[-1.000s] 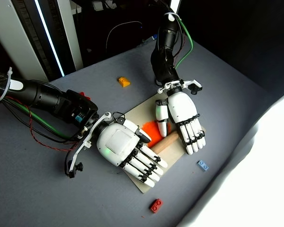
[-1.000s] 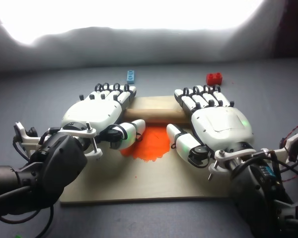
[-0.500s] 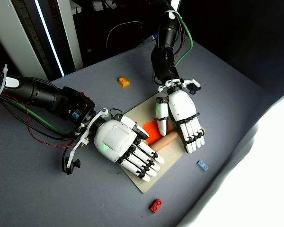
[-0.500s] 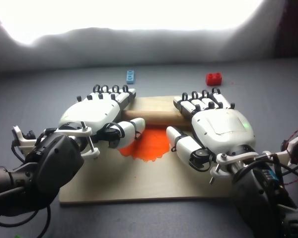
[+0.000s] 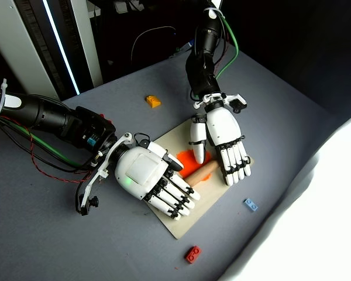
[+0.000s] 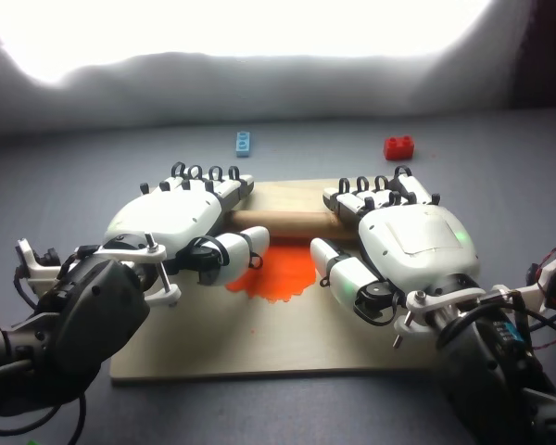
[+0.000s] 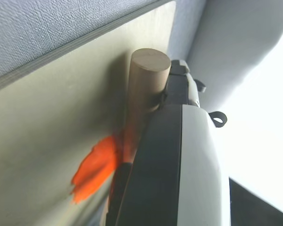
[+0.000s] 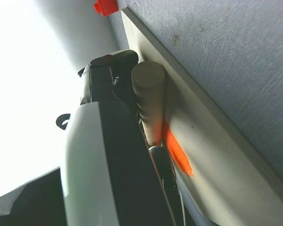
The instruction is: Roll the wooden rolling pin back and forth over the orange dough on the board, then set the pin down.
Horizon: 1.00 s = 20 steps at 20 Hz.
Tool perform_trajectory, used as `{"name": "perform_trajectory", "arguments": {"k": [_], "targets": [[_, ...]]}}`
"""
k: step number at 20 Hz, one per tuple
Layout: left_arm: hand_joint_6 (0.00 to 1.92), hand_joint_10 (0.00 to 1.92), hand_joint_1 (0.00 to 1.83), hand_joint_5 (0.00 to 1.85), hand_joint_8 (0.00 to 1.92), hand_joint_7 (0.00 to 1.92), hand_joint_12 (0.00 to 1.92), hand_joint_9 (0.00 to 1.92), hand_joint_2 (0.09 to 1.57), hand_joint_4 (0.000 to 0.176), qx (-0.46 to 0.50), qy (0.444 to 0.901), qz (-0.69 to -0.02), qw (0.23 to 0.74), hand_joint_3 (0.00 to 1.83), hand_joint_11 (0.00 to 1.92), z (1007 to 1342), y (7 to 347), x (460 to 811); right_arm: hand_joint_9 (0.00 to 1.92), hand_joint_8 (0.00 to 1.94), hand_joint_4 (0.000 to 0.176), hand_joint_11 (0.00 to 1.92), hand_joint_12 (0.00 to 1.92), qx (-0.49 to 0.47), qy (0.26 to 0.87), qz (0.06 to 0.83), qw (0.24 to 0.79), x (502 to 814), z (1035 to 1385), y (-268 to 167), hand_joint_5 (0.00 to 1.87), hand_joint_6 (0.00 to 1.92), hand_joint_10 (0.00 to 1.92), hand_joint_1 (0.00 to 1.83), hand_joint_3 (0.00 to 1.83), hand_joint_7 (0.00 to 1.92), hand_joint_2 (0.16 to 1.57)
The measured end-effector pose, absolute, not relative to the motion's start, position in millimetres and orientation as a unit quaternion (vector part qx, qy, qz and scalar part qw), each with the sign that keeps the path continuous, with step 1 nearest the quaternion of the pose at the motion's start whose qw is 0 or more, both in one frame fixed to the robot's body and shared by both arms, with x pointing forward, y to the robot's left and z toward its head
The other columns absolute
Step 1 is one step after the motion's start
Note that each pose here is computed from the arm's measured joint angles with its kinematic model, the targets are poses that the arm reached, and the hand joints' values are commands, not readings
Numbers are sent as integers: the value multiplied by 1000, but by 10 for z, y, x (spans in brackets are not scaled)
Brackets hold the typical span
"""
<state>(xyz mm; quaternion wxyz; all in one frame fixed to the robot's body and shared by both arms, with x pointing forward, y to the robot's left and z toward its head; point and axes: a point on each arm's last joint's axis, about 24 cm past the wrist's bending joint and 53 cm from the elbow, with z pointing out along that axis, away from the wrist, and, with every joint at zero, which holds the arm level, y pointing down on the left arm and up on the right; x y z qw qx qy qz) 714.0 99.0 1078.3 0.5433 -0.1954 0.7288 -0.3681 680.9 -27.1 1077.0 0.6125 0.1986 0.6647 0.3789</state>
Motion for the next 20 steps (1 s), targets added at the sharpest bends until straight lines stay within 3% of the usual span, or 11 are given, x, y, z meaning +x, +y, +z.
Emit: {"name": "perform_trajectory", "arguments": {"k": [20], "targets": [[7,9,0,159,7,183,10,152,1550,0,-184,739,-365,536,0,16,10762,1050,6907,470,2,0,0,1043,192,672,379,606,6659,10750,-265,388,2,9,0,0,454,1569]]}}
